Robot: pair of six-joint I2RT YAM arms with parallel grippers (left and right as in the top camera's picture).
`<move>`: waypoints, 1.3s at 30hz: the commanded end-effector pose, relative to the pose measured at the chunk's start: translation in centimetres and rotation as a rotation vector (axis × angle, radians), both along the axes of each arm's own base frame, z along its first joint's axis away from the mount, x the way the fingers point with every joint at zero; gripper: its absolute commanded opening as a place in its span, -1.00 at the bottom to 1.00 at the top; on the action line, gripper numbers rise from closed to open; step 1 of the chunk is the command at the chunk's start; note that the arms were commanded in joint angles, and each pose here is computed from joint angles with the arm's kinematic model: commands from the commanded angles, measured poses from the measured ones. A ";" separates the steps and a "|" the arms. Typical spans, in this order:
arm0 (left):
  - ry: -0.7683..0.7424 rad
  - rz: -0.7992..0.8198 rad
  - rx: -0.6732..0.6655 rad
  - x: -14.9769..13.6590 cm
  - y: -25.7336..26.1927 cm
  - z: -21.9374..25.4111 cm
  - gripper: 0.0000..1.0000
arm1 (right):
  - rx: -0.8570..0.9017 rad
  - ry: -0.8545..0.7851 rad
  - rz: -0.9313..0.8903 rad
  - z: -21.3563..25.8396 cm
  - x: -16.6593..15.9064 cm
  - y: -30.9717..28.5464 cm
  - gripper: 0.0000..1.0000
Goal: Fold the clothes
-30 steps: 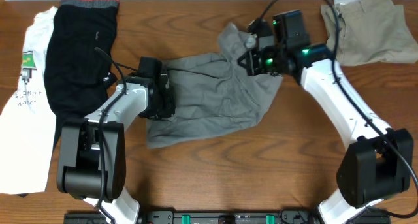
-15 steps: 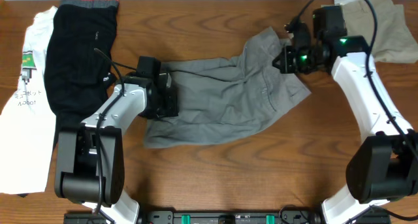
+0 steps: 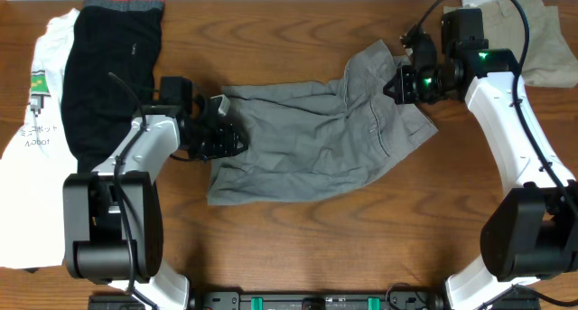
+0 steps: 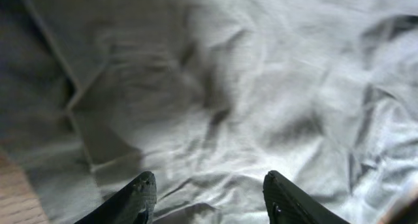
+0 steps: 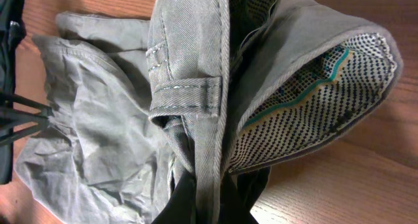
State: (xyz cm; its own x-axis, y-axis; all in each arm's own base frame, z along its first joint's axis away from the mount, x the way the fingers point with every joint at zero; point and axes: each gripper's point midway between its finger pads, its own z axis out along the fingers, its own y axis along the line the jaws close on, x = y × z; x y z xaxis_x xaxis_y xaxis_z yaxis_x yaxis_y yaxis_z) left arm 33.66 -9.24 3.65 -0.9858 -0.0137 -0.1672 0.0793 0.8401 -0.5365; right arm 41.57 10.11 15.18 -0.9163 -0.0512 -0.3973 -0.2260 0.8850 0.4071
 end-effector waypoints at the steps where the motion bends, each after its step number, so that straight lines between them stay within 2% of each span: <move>1: -0.050 -0.070 -0.066 0.0 -0.8 1.0 0.00 | 0.008 -0.078 0.004 2.8 0.5 -0.6 -0.97; 3: -0.038 -0.078 -0.064 -0.1 -0.8 0.4 -0.11 | 0.011 -0.079 0.002 2.8 0.5 -0.7 -0.97; 7: -0.004 -0.081 -0.047 -0.4 -0.4 -0.9 -0.19 | 0.011 -0.097 -0.021 3.5 0.6 -1.6 -0.97; 16: 0.007 -0.054 -0.050 -0.3 0.5 -1.2 -0.19 | 0.005 -0.113 -0.091 4.7 0.2 -5.6 -0.97; 21: -0.001 -0.062 -0.110 -0.3 -0.3 -0.6 -0.21 | -0.008 -0.110 -0.060 4.5 -0.1 -5.0 -0.97; 28: -0.065 -0.089 -0.270 0.6 -2.4 1.5 -0.23 | -0.012 -0.105 -0.057 4.5 -0.2 -4.9 -0.98; 39: -0.103 -0.099 -0.269 1.5 -2.5 0.9 -0.43 | -0.010 -0.113 -0.010 4.6 -0.3 -2.6 -0.97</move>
